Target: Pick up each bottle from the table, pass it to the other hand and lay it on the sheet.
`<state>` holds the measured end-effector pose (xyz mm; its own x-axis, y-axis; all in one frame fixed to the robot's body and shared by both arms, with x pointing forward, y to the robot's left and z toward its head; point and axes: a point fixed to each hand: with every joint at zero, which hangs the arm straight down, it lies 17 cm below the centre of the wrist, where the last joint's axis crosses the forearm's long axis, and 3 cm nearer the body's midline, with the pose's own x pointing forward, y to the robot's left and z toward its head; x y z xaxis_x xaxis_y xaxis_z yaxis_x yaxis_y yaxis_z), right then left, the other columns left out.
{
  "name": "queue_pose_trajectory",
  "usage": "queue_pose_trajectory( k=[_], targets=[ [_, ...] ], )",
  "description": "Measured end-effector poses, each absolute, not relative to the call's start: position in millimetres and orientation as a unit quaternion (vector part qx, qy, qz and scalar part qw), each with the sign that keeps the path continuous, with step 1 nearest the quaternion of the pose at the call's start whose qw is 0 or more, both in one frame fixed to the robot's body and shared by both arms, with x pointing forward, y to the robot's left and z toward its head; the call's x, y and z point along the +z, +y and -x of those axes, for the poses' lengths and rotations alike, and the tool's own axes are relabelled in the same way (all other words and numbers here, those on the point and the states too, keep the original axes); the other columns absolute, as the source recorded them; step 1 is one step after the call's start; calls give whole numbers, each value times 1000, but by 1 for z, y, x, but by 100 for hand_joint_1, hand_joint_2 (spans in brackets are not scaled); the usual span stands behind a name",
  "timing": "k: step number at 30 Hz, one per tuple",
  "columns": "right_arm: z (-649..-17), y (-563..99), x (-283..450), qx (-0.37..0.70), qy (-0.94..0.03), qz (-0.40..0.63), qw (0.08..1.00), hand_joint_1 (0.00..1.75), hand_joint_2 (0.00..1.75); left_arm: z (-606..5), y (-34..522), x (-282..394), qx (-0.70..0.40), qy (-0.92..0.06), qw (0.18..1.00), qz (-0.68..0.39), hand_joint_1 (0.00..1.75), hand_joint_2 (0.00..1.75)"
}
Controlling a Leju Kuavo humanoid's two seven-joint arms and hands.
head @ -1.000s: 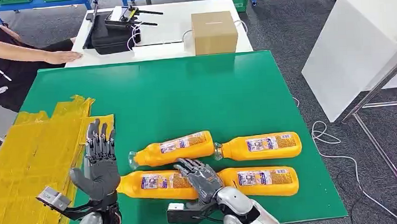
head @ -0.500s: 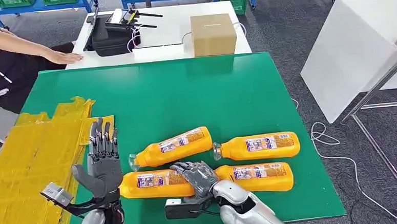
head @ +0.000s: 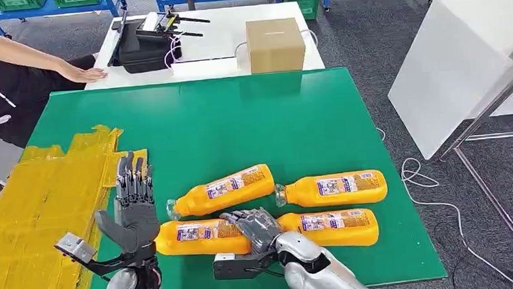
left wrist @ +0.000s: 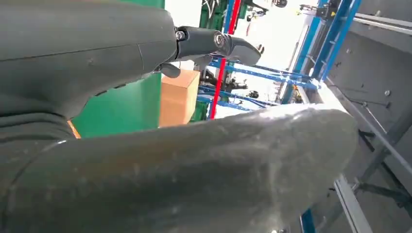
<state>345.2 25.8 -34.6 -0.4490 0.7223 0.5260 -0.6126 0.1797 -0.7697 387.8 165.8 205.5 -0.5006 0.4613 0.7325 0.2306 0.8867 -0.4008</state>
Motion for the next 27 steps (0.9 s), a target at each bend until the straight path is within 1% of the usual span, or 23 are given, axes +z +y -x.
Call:
queue_pose_trajectory(
  k=[4,6,8,10,13,16,21,27],
  targets=[
    [-344,30,-22,593,-595,32,541,175,175,-390,172,203,139,-856,461,188,0,0],
    [-338,31,-12,552,-620,21,557,175,175,-393,190,195,178,-852,469,152,0,0],
    [-330,32,1,512,-640,9,573,175,175,-394,235,179,251,-837,483,59,0,0],
    [-325,31,8,490,-648,1,583,175,175,-384,278,174,298,-822,484,-40,0,0],
    [-325,29,13,472,-652,-7,593,175,175,-354,336,193,342,-807,450,-169,0,0],
    [-325,33,17,467,-655,-18,594,175,175,-322,371,213,362,-798,415,-246,0,0],
    [-329,38,23,464,-659,-24,591,175,175,-295,391,235,372,-800,380,-276,0,0],
    [-330,39,24,464,-660,-23,591,175,175,-283,399,246,376,-804,362,-285,0,0]
  ],
)
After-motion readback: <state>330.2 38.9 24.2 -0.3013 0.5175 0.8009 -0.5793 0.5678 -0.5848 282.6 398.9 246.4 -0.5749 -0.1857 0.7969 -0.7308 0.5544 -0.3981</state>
